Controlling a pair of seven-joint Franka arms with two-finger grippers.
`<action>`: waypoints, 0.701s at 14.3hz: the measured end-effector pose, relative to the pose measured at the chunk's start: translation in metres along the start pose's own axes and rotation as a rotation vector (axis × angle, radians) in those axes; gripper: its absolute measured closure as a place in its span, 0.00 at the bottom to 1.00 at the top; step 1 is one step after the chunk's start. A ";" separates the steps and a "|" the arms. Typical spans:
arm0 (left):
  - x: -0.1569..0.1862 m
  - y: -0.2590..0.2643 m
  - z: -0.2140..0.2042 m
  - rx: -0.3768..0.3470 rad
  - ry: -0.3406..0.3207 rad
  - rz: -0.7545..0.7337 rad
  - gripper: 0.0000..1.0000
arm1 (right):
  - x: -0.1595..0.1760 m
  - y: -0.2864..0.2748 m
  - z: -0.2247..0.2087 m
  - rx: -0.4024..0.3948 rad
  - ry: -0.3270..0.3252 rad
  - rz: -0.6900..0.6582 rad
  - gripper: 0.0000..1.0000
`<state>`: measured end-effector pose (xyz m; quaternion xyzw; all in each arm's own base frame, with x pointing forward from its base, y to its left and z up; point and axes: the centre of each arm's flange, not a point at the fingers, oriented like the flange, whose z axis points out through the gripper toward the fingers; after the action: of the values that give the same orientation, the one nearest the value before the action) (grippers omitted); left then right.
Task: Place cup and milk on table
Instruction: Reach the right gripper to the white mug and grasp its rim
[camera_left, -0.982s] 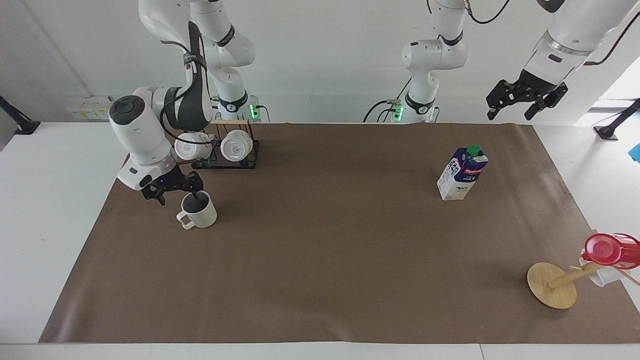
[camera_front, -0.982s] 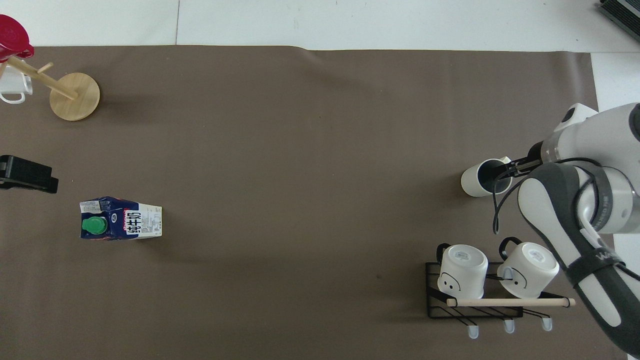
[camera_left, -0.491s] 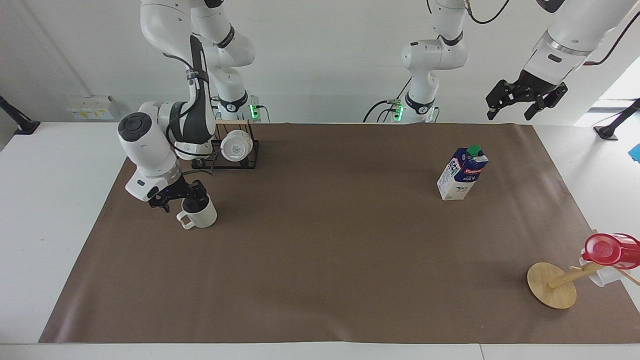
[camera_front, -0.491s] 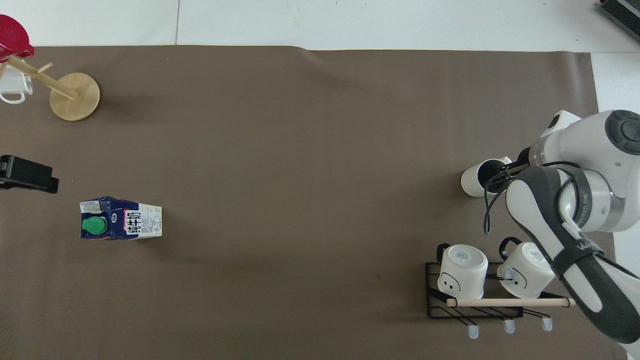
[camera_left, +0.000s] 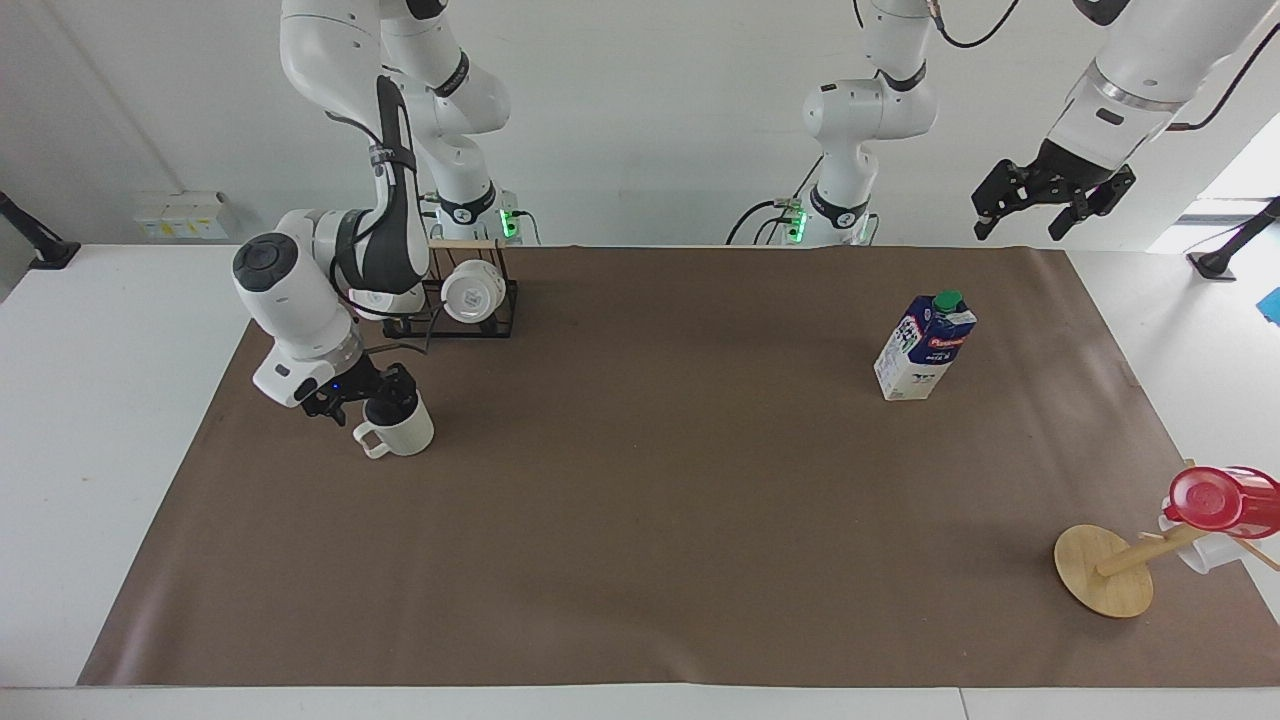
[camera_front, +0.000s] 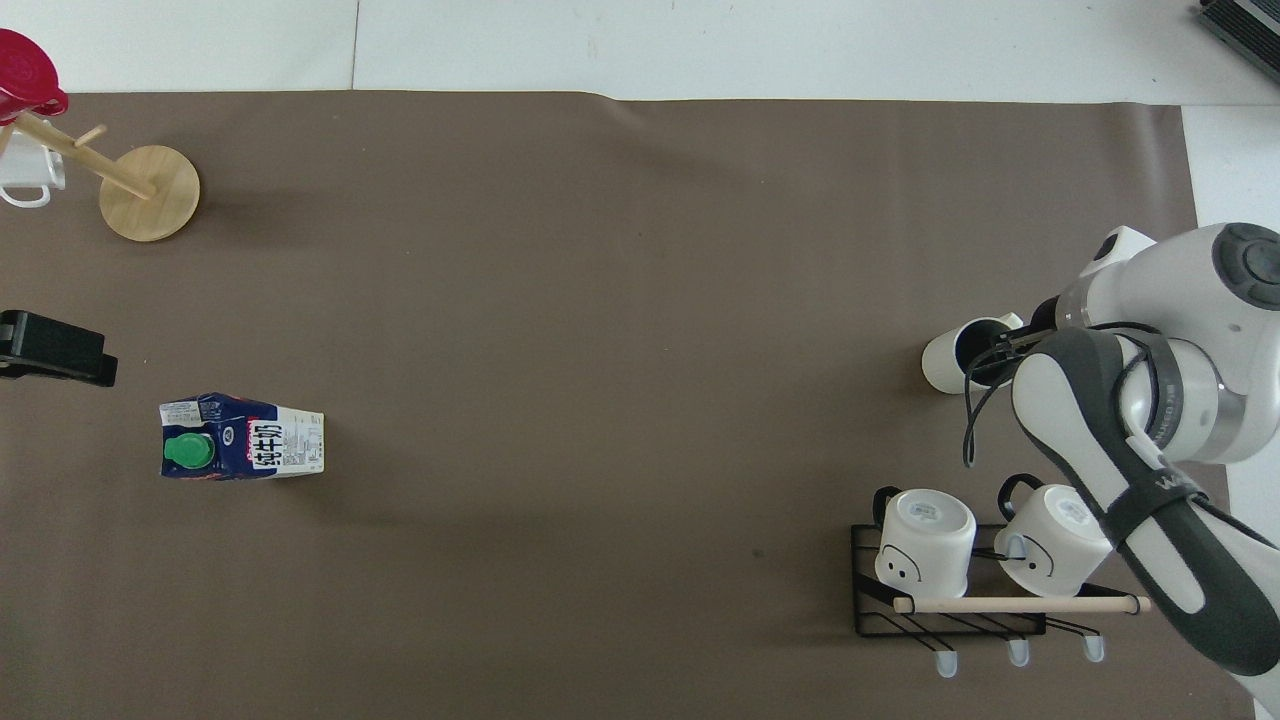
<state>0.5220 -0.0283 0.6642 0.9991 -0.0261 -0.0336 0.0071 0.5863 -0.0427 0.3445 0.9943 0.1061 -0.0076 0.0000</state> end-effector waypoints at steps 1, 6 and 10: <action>0.000 0.000 0.000 0.000 0.000 0.000 0.00 | 0.000 0.000 0.001 0.001 -0.001 -0.016 0.00; 0.000 0.000 0.000 0.000 0.000 0.000 0.00 | 0.000 0.002 0.001 0.001 -0.001 -0.043 0.41; 0.000 0.000 0.000 0.000 0.000 0.000 0.00 | -0.001 0.002 0.001 0.002 0.000 -0.042 0.69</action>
<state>0.5220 -0.0283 0.6642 0.9991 -0.0261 -0.0336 0.0071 0.5862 -0.0450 0.3435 0.9919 0.1270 -0.0079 -0.0012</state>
